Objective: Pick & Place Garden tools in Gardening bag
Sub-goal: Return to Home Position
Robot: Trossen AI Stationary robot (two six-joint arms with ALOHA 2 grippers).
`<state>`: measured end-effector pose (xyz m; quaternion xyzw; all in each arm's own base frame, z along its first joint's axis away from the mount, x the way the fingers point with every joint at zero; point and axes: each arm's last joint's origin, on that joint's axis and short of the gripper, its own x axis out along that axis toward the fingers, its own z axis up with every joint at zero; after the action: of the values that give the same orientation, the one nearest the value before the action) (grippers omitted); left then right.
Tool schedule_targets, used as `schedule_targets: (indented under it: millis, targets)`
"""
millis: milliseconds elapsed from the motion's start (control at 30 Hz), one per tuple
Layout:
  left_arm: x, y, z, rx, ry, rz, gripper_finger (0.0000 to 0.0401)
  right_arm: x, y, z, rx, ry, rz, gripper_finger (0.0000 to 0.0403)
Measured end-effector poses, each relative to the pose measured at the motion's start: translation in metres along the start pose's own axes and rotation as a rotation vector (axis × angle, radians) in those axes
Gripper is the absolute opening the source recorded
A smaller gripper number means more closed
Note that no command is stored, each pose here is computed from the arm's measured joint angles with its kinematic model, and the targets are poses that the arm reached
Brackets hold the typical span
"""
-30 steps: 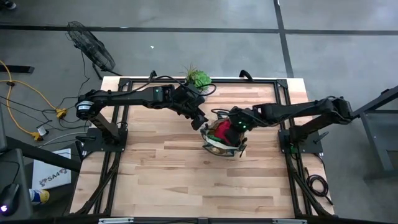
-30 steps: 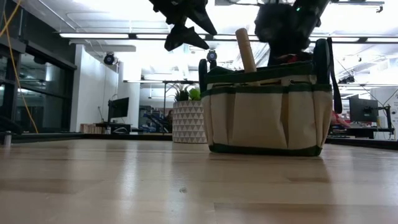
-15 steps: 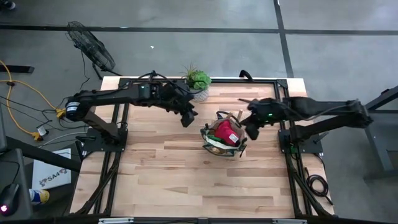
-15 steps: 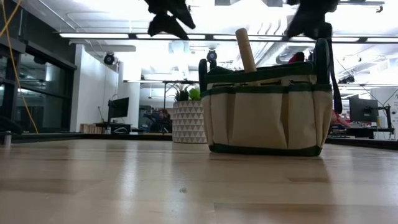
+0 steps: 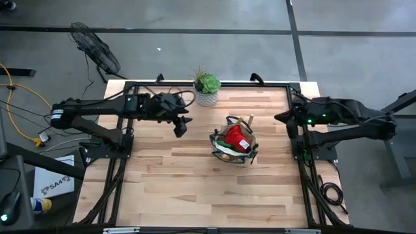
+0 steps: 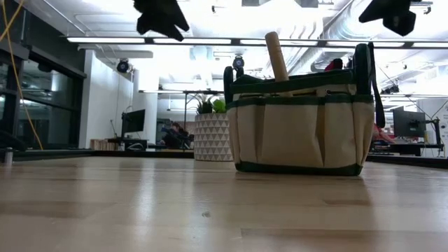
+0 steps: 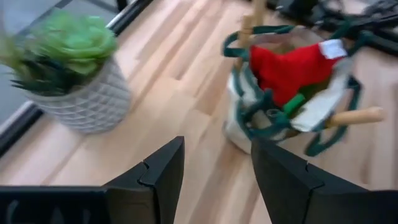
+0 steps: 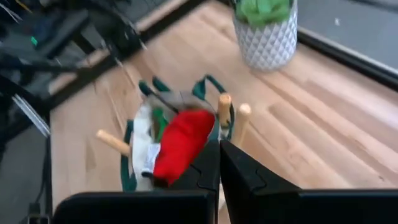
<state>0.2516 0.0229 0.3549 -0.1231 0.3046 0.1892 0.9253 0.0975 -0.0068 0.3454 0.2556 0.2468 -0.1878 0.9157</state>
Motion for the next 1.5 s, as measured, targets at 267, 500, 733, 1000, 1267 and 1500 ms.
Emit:
schedule_targets:
  millis: [267, 500, 733, 1000, 1267, 1500]
  targets:
    - [0.004, 0.009, -0.04, -0.061, -0.15, -0.176, 0.0181, 0.01, -0.019, -0.032, 0.039, -0.189, 0.146, 0.0002]
    - [0.001, 0.02, -0.073, -0.132, -0.306, -0.255, 0.0181, 0.03, -0.033, -0.061, 0.094, -0.305, 0.255, 0.0002]
    - [-0.005, 0.036, -0.115, -0.232, -0.416, -0.289, 0.0181, 0.033, -0.043, -0.076, 0.105, -0.485, 0.372, 0.0002]
    - [-0.015, 0.052, -0.154, -0.31, -0.593, -0.35, 0.0181, 0.039, -0.048, -0.087, 0.058, -0.655, 0.491, 0.0002]
    - [-0.023, 0.065, -0.18, -0.35, -0.706, -0.343, 0.0181, 0.043, -0.048, -0.089, 0.046, -0.672, 0.497, 0.0002]
    - [-0.022, 0.071, -0.199, -0.377, -0.765, -0.368, 0.0181, 0.044, -0.047, -0.088, 0.061, -0.721, 0.507, 0.0002]
